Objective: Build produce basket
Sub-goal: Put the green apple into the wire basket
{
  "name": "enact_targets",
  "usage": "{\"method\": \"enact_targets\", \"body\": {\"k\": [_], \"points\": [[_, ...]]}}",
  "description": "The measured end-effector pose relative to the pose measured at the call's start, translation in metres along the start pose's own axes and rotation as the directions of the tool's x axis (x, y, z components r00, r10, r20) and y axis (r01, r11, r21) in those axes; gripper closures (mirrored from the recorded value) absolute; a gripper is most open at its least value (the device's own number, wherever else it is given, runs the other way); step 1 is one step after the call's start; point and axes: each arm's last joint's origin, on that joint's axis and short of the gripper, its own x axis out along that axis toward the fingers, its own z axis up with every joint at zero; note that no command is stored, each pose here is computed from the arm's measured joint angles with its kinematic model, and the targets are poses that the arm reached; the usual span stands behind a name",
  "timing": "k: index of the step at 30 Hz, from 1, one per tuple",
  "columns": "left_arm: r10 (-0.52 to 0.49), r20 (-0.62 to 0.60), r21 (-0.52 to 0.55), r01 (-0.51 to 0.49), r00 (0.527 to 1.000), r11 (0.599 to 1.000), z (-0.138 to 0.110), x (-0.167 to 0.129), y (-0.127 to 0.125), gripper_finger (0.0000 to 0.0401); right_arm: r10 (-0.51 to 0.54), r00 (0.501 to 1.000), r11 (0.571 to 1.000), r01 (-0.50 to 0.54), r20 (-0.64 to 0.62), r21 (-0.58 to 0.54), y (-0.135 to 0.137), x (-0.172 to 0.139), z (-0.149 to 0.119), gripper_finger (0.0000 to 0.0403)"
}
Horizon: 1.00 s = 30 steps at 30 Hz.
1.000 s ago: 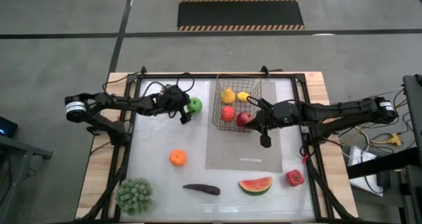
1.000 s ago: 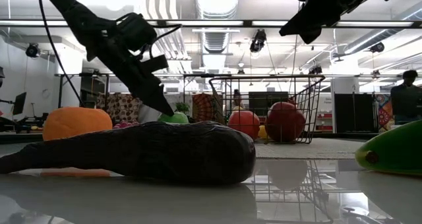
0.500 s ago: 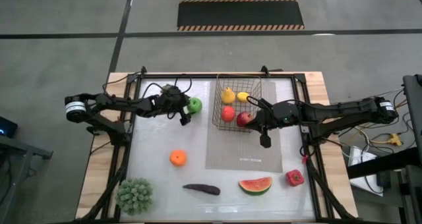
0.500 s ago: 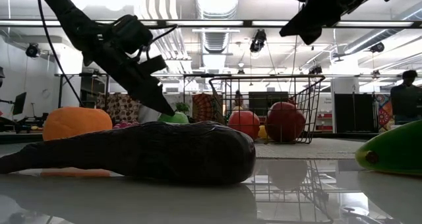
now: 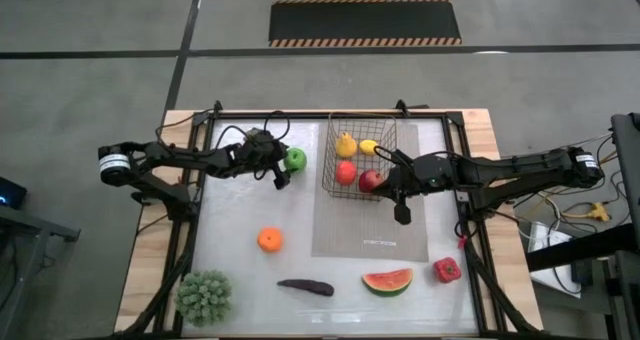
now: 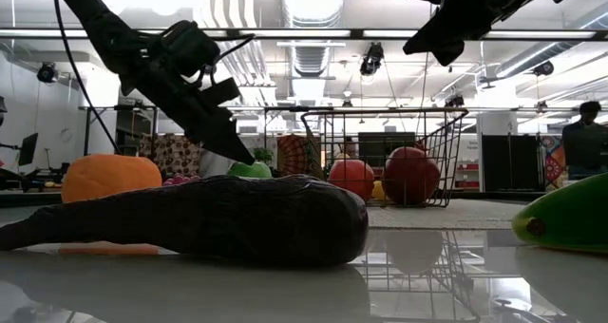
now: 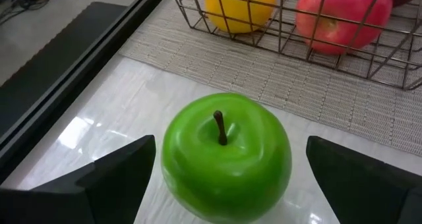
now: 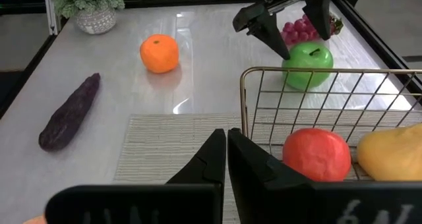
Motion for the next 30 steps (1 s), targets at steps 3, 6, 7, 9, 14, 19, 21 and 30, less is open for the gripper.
{"method": "enact_targets", "body": {"k": [3,6,7,9,14,19,21,30], "points": [[0.000,-0.001,-0.003,0.000,1.000,1.000,0.000,0.000,0.000,0.0027,0.000,1.000,1.000,0.000,0.000,0.000,0.000,0.000,0.000,0.0394],[-0.001,-0.002,-0.025,0.001,1.000,1.000,0.000,0.000,0.000,0.0027,0.000,1.000,1.000,0.000,0.000,0.000,0.000,0.000,0.000,0.0394],[-0.001,-0.004,-0.026,0.001,1.000,1.000,0.000,0.000,0.000,0.0027,0.000,1.000,1.000,0.000,0.000,0.000,0.000,0.000,0.000,0.0394],[-0.004,-0.004,-0.030,0.004,1.000,1.000,0.000,0.000,-0.001,0.0027,0.000,1.000,1.000,0.000,0.000,0.000,0.000,0.000,0.000,0.0394],[-0.007,-0.035,-0.046,0.006,0.999,0.999,-0.005,0.007,-0.002,0.0027,0.000,1.000,1.000,0.000,0.000,0.000,0.000,0.000,0.000,0.0394],[-0.010,-0.061,-0.043,0.007,0.998,0.999,-0.006,0.023,-0.004,0.0027,0.002,1.000,1.000,-0.002,0.000,0.007,0.000,0.000,0.000,0.0394],[-0.010,-0.062,-0.042,0.007,0.998,0.999,-0.006,0.026,-0.004,0.0027,0.003,1.000,1.000,-0.003,-0.001,0.008,0.001,0.000,0.000,0.0394],[-0.008,-0.044,-0.037,0.006,0.999,0.999,-0.005,0.026,-0.004,0.0045,0.003,1.000,1.000,-0.003,-0.002,0.006,0.001,0.000,-0.001,0.0394]]}}
